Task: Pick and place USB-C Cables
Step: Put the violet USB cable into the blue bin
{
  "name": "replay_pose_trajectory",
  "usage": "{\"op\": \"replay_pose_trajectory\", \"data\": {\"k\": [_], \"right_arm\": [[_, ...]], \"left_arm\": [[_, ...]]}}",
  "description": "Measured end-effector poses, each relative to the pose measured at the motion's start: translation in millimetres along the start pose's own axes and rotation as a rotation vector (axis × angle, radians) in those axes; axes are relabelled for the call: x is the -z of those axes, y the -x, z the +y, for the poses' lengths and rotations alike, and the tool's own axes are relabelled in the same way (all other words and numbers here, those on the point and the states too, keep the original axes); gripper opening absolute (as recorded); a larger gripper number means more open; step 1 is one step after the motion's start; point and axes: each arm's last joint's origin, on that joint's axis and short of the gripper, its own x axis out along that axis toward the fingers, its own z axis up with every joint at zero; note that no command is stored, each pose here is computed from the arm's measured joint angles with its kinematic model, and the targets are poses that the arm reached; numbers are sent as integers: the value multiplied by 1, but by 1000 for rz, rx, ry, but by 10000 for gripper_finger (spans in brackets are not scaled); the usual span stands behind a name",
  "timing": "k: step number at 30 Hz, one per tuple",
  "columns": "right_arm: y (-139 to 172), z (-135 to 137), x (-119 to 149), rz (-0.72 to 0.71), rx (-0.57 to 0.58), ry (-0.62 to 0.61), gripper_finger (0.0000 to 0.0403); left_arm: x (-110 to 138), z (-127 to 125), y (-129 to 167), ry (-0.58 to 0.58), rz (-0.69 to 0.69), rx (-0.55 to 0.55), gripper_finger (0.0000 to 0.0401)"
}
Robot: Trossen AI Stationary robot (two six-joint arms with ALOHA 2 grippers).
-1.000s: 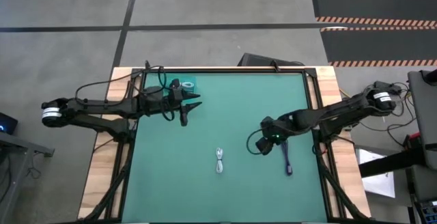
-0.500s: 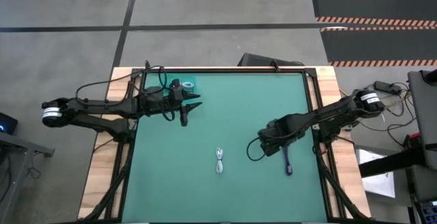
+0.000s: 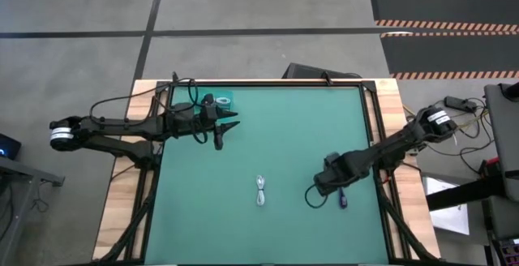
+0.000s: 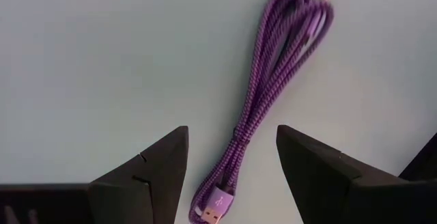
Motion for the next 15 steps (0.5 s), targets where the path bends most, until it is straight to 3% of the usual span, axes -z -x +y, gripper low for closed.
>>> {"op": "replay_pose_trajectory", "data": {"k": [15], "right_arm": [[-32, -7, 5, 7, 25, -27, 215]], "left_arm": [[0, 0, 0, 0, 0, 0, 121]]}}
